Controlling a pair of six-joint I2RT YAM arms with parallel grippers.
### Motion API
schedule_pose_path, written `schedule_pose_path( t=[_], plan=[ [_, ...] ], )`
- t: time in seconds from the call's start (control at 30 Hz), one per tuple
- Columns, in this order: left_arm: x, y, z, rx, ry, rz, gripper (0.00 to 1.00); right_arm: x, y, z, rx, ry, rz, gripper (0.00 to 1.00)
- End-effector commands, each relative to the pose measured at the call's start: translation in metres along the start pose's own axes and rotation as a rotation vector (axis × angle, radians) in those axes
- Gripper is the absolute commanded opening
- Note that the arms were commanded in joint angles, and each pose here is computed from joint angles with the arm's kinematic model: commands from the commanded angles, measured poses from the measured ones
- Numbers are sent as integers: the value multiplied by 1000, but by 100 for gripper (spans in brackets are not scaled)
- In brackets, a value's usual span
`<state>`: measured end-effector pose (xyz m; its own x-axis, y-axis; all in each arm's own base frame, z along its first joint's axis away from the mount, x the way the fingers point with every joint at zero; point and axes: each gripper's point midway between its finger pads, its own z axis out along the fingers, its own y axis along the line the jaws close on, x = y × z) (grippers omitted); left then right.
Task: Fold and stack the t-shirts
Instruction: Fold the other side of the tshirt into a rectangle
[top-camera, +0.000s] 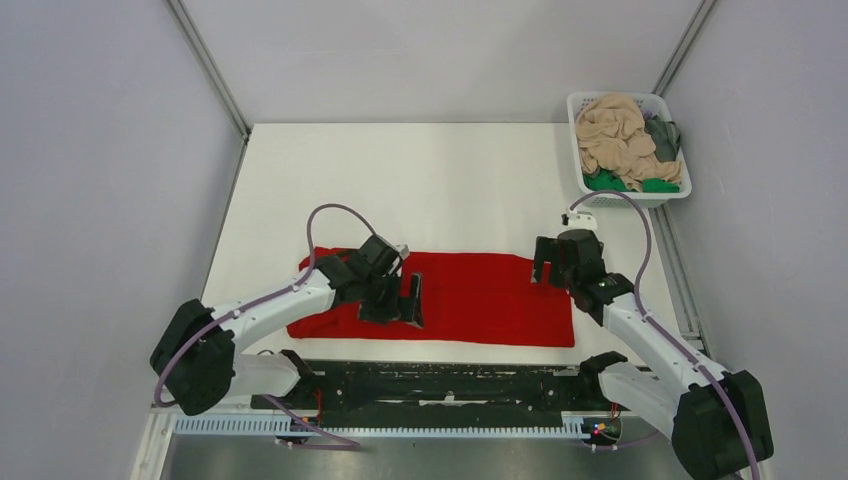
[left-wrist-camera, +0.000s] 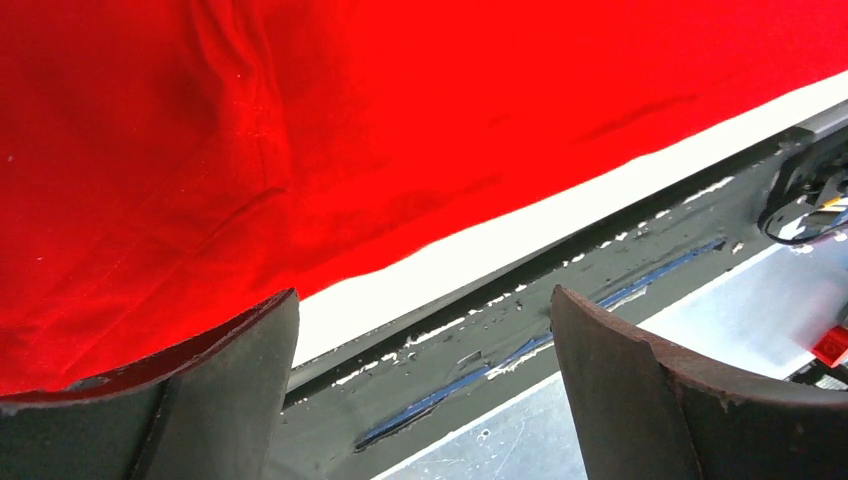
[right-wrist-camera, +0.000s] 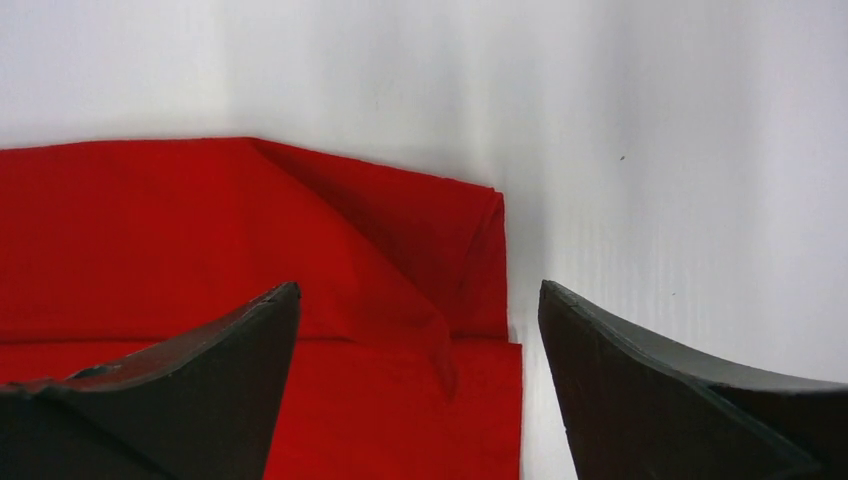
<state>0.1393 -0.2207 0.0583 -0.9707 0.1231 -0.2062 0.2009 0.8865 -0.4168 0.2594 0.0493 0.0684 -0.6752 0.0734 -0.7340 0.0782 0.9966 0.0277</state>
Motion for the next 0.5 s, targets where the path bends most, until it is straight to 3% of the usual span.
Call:
schedule_pose_path(
  t=[0.0,0.23,0.47],
  plan=[
    [-32,-25,-37,59,-162,105,100,-12,8,-10,-5,31,118,86],
    [-91,-2,-61,-83,-418,33,100,-13,-17,-12,78,18,279,71],
    [-122,48,-42,-110,-416,-185,100,-5,-5,6,12,91,287,57]
  ],
)
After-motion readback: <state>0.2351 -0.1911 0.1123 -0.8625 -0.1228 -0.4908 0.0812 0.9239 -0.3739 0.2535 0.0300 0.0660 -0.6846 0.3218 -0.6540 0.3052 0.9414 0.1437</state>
